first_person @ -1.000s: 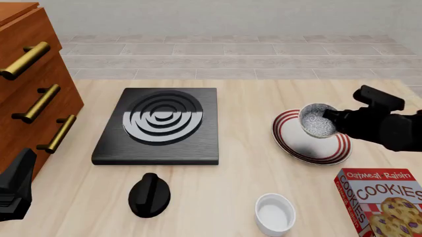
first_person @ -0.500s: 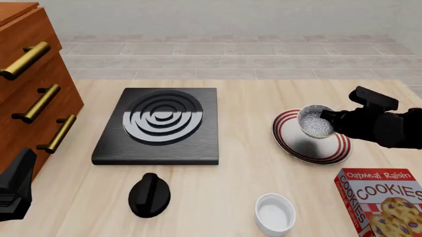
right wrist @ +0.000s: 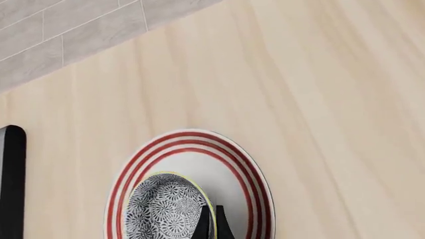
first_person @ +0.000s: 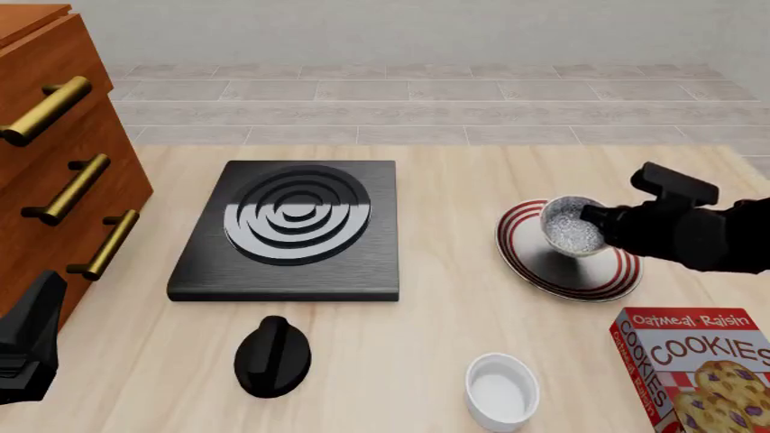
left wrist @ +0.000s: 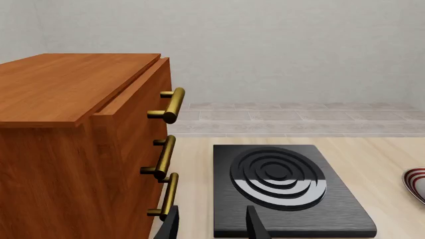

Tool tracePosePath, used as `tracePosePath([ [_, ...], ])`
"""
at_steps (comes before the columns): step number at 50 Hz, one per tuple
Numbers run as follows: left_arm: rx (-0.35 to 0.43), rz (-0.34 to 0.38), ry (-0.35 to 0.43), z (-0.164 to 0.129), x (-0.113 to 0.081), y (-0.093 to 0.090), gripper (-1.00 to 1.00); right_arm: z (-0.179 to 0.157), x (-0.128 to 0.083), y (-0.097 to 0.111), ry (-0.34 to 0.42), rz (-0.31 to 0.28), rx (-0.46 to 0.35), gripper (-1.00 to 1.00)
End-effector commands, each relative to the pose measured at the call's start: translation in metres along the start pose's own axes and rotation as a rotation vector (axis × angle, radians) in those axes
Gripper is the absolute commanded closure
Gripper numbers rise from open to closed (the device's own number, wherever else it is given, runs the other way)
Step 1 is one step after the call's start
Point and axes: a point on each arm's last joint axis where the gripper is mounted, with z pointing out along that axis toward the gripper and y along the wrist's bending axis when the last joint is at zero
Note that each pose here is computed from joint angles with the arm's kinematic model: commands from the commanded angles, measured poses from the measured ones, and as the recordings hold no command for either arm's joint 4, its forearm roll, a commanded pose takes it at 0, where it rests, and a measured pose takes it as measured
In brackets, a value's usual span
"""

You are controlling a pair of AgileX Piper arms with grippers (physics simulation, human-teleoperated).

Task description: Pick the akita bowl on the cookies box and place it on the plate.

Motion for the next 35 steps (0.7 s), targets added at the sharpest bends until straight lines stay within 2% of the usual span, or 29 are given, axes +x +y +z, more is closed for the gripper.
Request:
tracePosePath([
  [1,0.000,0.000,0.000,0.0000,0.0000,0.0000,-1.00,0.0019,0.0000,-0.0001,-0.006,0.009,0.000,1.00],
  [35,0.000,0.000,0.000,0.0000,0.0000,0.0000,-1.00,0.0071,0.0043,-0.0003,-0.003,0.012,-0.002,1.00],
])
